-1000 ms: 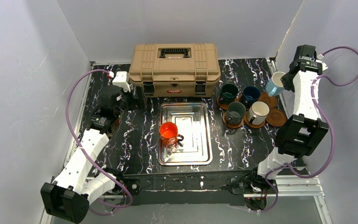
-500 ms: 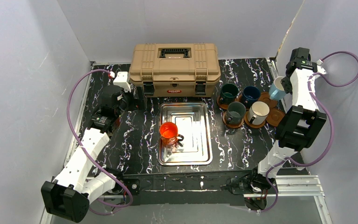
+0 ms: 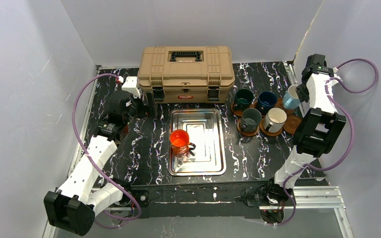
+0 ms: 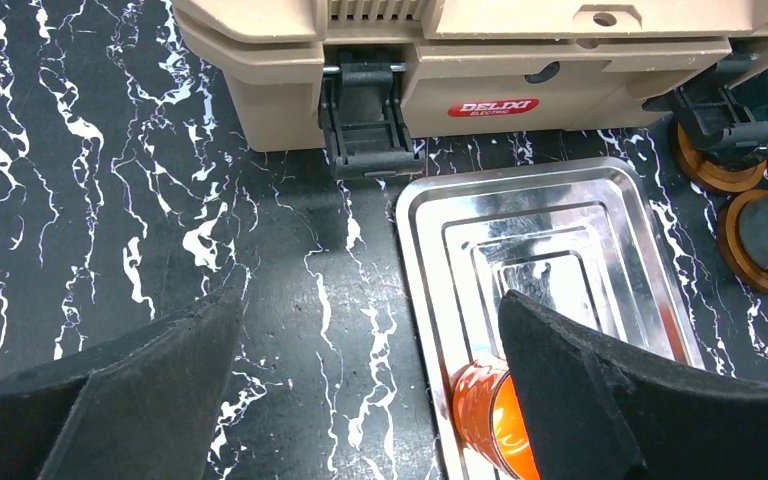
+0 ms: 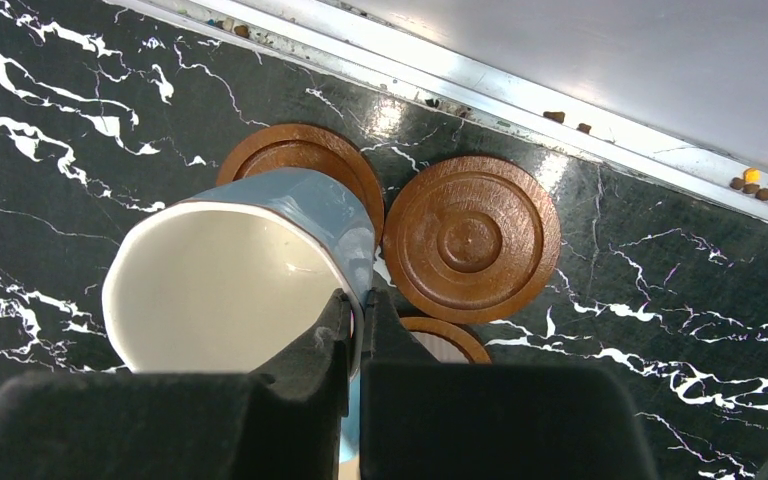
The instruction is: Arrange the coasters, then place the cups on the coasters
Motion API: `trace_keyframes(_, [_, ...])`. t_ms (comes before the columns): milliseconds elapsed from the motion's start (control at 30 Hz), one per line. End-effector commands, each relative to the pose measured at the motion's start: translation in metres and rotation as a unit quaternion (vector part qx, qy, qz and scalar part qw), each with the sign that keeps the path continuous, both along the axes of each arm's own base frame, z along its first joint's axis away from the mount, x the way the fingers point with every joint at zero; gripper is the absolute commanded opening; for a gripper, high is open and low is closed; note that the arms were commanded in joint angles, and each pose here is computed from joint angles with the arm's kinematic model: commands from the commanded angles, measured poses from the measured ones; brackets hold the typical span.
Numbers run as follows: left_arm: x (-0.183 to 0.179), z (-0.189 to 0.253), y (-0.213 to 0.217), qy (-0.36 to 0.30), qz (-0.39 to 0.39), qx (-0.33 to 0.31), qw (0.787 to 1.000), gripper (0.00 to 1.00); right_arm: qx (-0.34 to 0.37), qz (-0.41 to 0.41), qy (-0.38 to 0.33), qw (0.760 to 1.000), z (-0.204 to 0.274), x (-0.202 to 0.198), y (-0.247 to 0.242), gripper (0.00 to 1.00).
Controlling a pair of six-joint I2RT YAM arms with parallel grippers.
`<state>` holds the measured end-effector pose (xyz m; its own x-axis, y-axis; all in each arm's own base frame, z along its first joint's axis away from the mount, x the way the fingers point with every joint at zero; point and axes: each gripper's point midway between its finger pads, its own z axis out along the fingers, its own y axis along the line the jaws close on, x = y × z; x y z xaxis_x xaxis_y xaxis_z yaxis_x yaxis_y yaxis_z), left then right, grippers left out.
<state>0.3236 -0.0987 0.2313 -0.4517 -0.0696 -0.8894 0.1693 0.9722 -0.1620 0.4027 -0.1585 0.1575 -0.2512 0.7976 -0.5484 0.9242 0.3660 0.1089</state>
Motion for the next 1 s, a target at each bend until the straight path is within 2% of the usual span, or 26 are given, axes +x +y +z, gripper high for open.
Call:
trace_keyframes(0, [0.001, 0.012, -0.002, -0.011, -0.004, 0.003, 1.0, 0.98, -0.001, -0.018, -0.035, 0.999, 0.004, 0.012, -0.007, 0.01])
trace_keyframes(567, [0.001, 0.009, -0.005, -0.006, -0.011, 0.004, 1.0, 0.98, 0.011, -0.007, -0.021, 1.0, -0.019, 0.02, 0.004, 0.01])
trace_keyframes(967, [0.001, 0.009, -0.005, -0.004, -0.011, 0.005, 1.0, 0.98, -0.009, -0.021, -0.006, 1.0, -0.024, 0.015, -0.002, 0.01])
